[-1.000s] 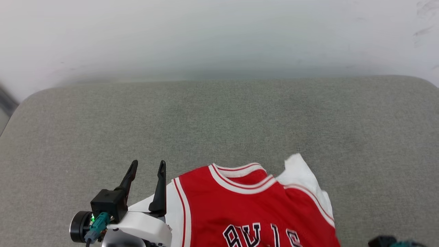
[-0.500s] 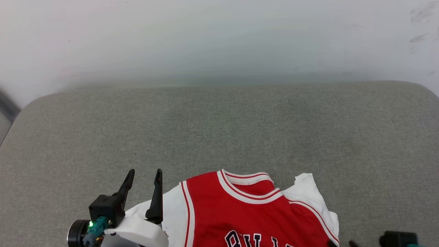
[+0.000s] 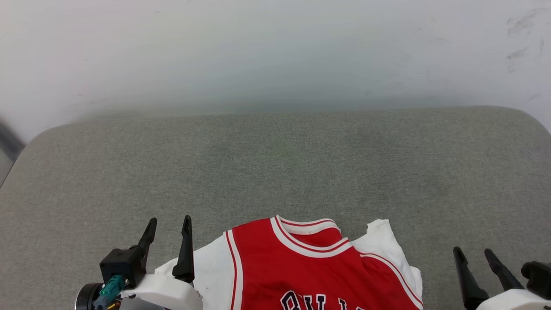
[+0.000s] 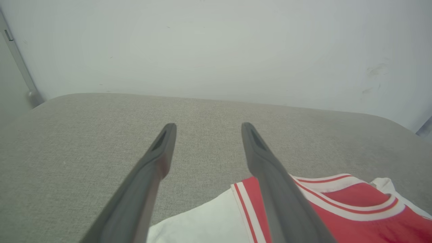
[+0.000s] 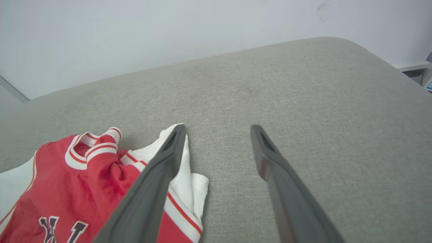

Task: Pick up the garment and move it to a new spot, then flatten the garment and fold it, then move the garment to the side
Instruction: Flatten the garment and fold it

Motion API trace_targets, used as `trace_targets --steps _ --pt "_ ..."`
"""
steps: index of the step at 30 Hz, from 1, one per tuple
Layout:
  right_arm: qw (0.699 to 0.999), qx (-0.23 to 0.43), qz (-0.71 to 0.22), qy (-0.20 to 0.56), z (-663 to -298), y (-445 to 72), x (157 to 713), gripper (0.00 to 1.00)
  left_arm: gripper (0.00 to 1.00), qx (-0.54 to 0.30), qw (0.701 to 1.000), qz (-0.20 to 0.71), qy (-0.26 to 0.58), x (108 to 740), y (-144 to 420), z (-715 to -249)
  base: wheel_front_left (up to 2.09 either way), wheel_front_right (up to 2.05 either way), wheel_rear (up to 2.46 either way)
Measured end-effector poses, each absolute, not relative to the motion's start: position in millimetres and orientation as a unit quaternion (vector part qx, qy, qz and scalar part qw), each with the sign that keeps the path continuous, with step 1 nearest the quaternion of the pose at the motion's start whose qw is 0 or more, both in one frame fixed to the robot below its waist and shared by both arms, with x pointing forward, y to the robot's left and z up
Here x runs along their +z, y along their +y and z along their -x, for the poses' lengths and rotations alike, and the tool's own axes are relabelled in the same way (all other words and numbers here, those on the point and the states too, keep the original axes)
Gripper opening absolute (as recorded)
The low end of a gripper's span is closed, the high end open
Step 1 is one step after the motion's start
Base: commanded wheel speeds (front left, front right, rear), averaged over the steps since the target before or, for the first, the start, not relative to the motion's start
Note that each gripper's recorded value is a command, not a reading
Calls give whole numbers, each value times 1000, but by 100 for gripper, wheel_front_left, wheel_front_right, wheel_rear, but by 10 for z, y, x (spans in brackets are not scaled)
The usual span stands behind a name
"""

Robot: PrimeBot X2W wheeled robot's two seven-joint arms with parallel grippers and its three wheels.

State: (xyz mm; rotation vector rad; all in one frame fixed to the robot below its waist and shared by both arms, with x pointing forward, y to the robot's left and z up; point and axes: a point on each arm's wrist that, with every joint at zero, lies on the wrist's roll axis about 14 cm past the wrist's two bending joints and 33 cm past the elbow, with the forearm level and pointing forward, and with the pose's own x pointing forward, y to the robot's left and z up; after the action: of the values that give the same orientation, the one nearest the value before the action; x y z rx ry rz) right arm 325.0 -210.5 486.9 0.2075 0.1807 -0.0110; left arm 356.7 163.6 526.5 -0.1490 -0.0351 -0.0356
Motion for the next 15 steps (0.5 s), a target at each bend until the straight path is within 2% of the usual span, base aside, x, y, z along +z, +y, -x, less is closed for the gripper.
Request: trace_targets --steps 5,10,15 --pt "983 8 -87 162 -3377 -2211 4693 100 100 -15 997 77 -12 5227 1645 -3577 0 0 0" --pt "957 43 -54 283 -3525 -2240 4398 100 100 -12 997 81 -9 5192 1650 -3622 0 0 0" --pt "929 104 -28 354 -3788 -1972 4300 100 100 -3 996 88 -7 5145 1668 -3713 0 0 0"
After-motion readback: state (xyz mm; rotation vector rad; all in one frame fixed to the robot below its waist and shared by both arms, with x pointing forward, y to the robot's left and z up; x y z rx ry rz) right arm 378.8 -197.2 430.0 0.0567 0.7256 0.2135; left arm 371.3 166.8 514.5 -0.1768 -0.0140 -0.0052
